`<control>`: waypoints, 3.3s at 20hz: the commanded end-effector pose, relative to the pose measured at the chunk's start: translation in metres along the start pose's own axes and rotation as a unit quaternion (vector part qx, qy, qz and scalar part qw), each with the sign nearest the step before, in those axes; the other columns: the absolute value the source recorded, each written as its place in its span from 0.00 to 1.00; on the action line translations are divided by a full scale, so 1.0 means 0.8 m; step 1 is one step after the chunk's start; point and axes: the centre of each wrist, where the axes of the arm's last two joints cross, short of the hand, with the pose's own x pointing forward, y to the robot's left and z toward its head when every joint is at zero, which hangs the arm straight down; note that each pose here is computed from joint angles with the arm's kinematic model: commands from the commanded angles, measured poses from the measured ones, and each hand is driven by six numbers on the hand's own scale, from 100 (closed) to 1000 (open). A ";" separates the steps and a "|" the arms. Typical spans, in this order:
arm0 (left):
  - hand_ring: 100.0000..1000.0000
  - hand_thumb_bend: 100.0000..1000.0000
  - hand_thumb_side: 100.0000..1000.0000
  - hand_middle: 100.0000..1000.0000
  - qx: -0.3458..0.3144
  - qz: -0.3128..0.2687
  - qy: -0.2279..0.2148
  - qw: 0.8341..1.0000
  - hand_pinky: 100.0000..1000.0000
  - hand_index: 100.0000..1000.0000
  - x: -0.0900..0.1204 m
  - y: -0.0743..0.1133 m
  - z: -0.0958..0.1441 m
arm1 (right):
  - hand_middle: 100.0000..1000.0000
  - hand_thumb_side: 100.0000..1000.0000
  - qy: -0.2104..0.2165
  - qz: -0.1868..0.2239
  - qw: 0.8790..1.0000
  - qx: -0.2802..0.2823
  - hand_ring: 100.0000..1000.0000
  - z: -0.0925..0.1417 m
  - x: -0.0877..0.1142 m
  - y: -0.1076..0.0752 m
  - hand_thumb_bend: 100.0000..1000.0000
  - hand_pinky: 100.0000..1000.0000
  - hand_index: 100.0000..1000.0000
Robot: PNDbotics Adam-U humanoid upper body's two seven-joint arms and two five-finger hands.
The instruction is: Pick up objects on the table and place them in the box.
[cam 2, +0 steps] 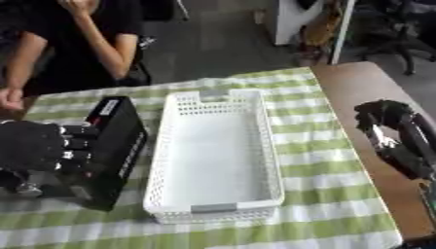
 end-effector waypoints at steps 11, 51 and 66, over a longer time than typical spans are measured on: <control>1.00 1.00 0.53 0.97 -0.030 -0.037 0.019 0.999 0.97 1.00 -0.019 0.005 0.018 | 0.51 0.71 -0.007 0.013 1.000 -0.005 0.49 -0.003 0.004 -0.013 0.15 0.45 0.69; 0.87 0.71 0.08 0.79 0.058 -0.022 0.013 0.998 0.88 0.97 -0.028 0.011 -0.007 | 0.52 0.71 -0.008 0.012 1.000 -0.003 0.49 -0.003 0.004 -0.012 0.16 0.45 0.69; 0.48 0.49 0.00 0.49 0.039 0.031 0.008 0.999 0.59 0.70 -0.016 -0.002 -0.012 | 0.51 0.71 -0.008 0.013 1.000 -0.002 0.49 -0.003 0.004 -0.012 0.16 0.45 0.69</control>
